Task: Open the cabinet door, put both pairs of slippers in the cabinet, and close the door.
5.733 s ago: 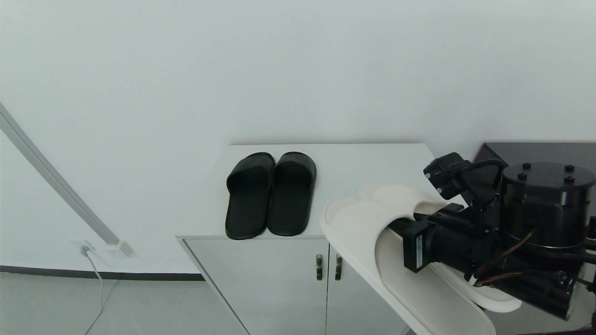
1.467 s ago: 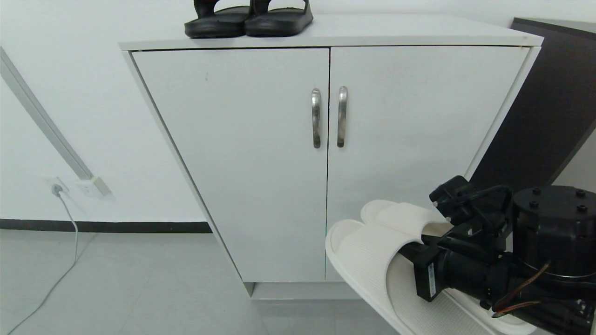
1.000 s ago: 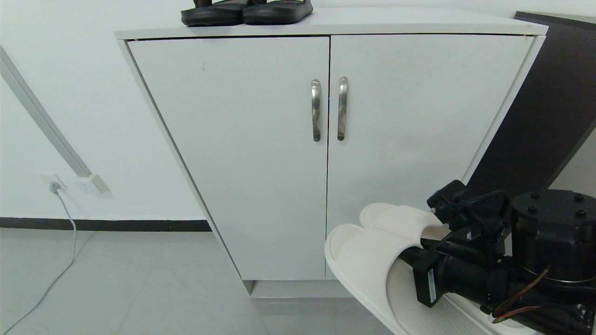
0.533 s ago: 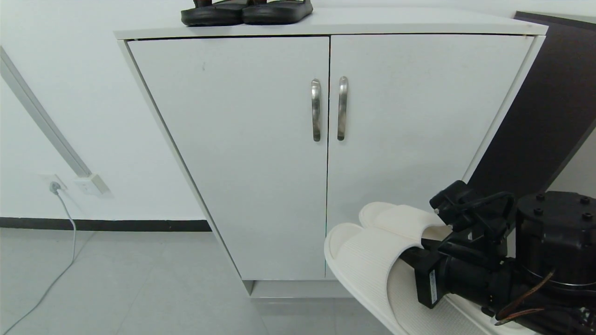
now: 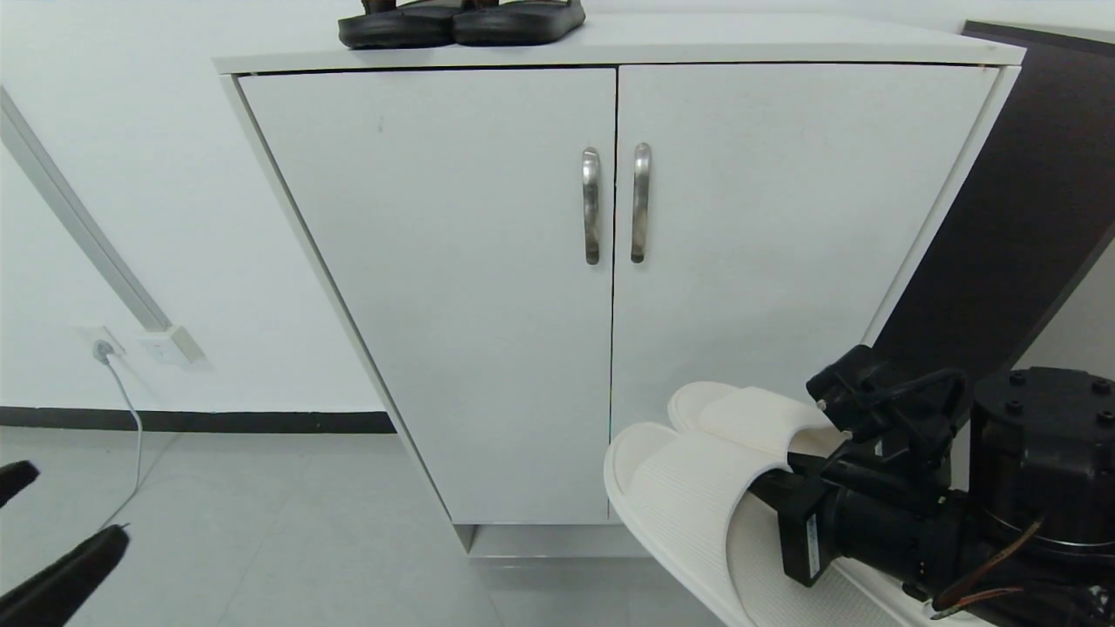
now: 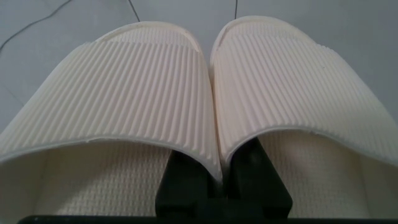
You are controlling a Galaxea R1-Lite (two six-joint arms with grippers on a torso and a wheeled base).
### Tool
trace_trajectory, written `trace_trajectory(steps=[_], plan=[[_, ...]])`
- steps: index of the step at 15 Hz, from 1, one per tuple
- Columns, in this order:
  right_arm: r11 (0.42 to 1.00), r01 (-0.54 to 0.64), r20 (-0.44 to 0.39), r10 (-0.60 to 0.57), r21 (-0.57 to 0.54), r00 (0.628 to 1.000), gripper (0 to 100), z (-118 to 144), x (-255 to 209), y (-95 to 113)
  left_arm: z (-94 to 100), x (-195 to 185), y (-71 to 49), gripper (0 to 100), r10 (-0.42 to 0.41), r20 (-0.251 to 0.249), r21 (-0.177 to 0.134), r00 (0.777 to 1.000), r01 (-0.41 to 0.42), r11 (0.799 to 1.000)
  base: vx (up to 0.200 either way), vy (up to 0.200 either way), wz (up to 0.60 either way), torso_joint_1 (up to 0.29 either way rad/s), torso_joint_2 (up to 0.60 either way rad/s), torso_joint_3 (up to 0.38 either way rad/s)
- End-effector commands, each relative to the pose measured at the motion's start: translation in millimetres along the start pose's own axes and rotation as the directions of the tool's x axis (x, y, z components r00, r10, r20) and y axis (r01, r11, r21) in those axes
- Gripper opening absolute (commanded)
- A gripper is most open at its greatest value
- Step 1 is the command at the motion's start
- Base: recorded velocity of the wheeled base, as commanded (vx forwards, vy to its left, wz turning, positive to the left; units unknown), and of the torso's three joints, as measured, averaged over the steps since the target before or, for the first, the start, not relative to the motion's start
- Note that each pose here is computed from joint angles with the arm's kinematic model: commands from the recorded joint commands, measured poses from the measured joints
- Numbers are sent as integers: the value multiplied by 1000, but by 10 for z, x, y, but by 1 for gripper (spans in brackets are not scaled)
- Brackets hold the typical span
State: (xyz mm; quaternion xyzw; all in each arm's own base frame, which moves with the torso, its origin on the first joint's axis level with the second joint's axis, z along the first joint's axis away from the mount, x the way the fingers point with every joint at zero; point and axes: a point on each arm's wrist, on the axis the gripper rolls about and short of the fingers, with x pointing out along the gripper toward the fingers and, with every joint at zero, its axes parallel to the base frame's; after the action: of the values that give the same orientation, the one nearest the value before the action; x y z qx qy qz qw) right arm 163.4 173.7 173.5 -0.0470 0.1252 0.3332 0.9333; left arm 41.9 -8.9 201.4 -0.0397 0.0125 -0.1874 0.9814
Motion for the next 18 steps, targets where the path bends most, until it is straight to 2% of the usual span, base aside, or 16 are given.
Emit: trace_trajectory(steps=[1, 4, 7, 9, 11, 12, 13, 15, 17, 18], plan=[[1000, -7, -5, 7, -1, 1000, 0, -12, 7, 4, 35, 295, 34, 100, -103, -105, -38, 989, 100, 994, 0, 0, 0, 0, 0, 0], [1000, -4, -4, 4, 0, 1000, 0, -11, -1, -1, 159, 480, -37, 100, -219, -130, -44, 967, 215, 976, 0, 0, 0, 0, 0, 0], [1000, -4, -10, 4, -1, 1000, 0, -28, -4, -2, 239, 709, -99, 100, -291, -169, -62, 942, 285, 957, 0, 0, 0, 0, 0, 0], [1000, -6, -8, 6, -1, 1000, 0, -27, -4, -1, 270, 871, -165, 100, -343, -176, -67, 922, 337, 939, 0, 0, 0, 0, 0, 0], [1000, -7, -4, 7, 2, 1000, 0, -14, -2, 3, 287, 1102, -244, 100, -393, -158, -80, 906, 385, 920, 0, 0, 0, 0, 0, 0], [1000, -6, -5, 6, 6, 1000, 0, -17, 2, 0, 305, 1240, -290, 100, -416, -134, -76, 899, 409, 909, 0, 0, 0, 0, 0, 0], [1000, -7, -7, 7, 5, 1000, 0, -19, 6, 1, 313, 1374, -369, 100, -450, -116, -89, 885, 442, 892, 0, 0, 0, 0, 0, 0], [999, -32, -8, 32, 4, 999, 0, -17, 14, 7, 401, 1579, -572, 100, -524, -83, -162, 848, 508, 846, 0, 0, 0, 0, 0, 0], [999, -45, -11, 46, 4, 999, 0, -25, 12, 10, 480, 1798, -732, 100, -562, -75, -167, 824, 546, 821, 0, 0, 0, 0, 0, 0], [999, -45, -11, 46, 4, 999, 0, -25, 12, 10, 507, 1831, -765, 100, -570, -71, -166, 818, 554, 816, 0, 0, 0, 0, 0, 0]])
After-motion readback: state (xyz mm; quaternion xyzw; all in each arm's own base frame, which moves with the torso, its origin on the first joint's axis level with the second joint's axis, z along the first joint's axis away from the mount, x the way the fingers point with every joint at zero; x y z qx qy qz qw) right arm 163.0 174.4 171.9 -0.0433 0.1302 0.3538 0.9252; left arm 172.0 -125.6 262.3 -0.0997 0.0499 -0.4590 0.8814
